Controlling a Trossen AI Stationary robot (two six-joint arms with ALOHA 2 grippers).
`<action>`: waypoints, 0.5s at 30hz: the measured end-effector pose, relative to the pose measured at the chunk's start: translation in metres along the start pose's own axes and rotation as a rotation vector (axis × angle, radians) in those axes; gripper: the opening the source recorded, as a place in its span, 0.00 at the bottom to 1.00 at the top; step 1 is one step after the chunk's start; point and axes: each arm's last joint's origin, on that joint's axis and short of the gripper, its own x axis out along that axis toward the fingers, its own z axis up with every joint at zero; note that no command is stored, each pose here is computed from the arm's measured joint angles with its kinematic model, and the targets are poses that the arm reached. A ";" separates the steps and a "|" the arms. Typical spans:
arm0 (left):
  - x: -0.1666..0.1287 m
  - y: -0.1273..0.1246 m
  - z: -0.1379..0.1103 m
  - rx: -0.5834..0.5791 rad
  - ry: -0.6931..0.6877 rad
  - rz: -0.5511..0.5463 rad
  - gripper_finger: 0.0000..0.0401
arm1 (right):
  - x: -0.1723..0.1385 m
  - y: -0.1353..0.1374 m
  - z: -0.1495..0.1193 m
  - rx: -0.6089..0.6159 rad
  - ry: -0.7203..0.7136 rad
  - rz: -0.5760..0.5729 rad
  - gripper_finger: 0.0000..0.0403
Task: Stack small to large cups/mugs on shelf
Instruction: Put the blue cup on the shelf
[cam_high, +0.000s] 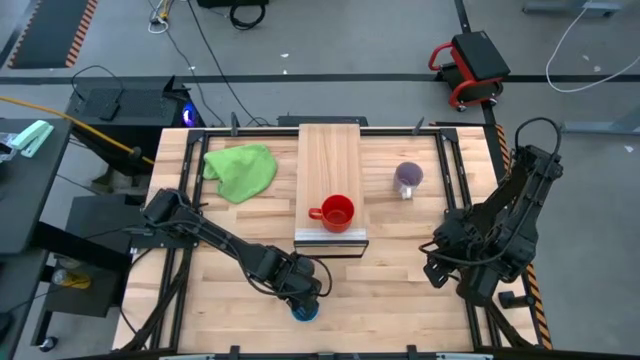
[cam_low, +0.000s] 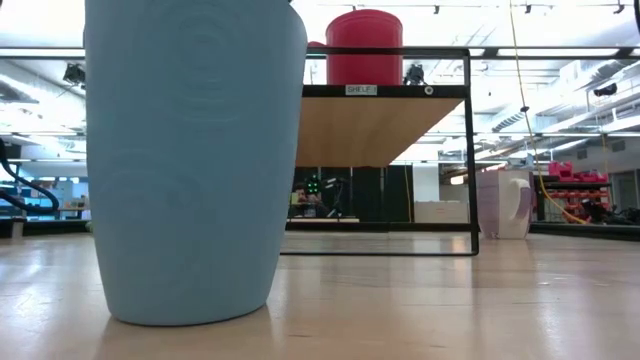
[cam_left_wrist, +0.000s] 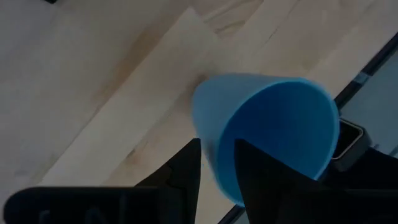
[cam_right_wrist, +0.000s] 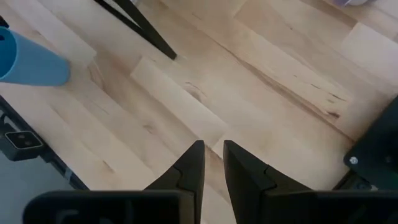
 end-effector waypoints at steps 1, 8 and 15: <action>0.001 -0.001 0.001 -0.001 -0.002 -0.007 0.26 | 0.000 0.000 0.000 -0.001 -0.004 -0.001 0.16; 0.006 0.001 0.000 -0.004 0.008 0.026 0.26 | 0.005 0.006 -0.004 -0.006 -0.015 -0.004 0.16; 0.015 0.003 0.001 -0.020 0.023 0.051 0.26 | 0.010 0.011 -0.008 -0.014 -0.020 -0.018 0.16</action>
